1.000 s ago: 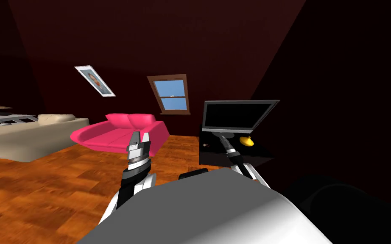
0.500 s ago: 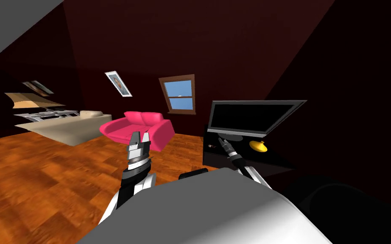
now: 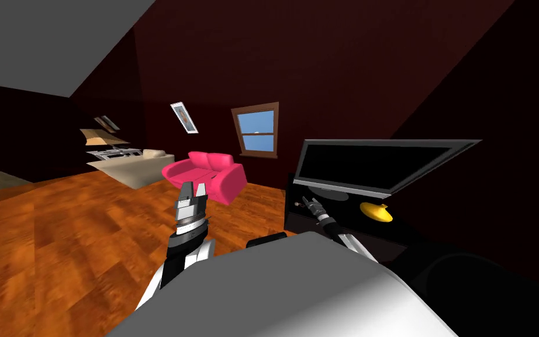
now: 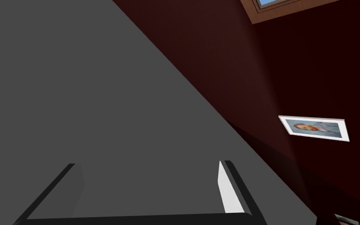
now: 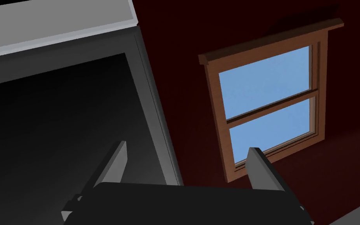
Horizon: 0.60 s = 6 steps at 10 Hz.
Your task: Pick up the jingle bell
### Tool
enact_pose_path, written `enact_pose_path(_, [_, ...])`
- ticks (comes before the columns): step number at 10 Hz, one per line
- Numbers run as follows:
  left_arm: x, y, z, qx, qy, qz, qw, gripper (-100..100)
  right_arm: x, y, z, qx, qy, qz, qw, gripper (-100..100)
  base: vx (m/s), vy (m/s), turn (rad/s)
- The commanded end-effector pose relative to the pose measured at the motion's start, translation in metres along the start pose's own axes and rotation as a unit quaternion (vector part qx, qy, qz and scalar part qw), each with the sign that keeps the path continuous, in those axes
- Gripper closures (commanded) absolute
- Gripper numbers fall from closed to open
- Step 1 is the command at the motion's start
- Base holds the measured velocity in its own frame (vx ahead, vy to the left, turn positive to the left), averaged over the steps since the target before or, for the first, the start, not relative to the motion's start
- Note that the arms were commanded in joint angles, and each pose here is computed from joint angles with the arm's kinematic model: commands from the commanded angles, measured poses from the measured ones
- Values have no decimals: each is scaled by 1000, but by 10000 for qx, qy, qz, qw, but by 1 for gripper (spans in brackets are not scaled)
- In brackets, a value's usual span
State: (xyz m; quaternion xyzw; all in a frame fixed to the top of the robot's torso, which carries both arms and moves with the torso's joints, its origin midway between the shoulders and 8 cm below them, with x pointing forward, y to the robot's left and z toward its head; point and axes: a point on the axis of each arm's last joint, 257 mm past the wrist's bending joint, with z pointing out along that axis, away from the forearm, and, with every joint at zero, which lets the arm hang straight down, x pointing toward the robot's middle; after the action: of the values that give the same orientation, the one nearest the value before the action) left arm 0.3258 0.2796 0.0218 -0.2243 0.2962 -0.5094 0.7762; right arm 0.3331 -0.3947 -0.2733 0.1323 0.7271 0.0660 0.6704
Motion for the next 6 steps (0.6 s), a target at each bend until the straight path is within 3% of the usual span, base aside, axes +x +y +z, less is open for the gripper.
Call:
enact_pose_path(1, [0, 0, 0, 0, 0, 0, 10000, 0, 21, -24, -11, 236, 313, -463, 9982, -100, 50, 72, 257])
enact_pose_path(2, [0, 0, 0, 0, 0, -1, 10000, 0, 23, -24, -11, 216, 358, -603, 9973, -100, 42, 61, 126])
enact_pose_path(3, [0, 0, 0, 0, 0, 0, 10000, 0, 41, -46, -22, 416, 627, -936, 9928, -100, 52, 82, 220])
enact_pose_path(4, [0, 0, 0, 0, 0, 0, 10000, 0, 43, -45, -22, 394, 671, -1068, 9912, -100, 44, 65, 134])
enact_pose_path(5, [0, 0, 0, 0, 0, 0, 10000, 0, 60, -67, -35, 579, 945, -1387, 9841, -100, 56, 76, 221])
enact_pose_path(6, [0, 0, 0, 0, 0, 0, 10000, 0, 63, -67, -36, 556, 997, -1517, 9818, -100, 51, 59, 125])
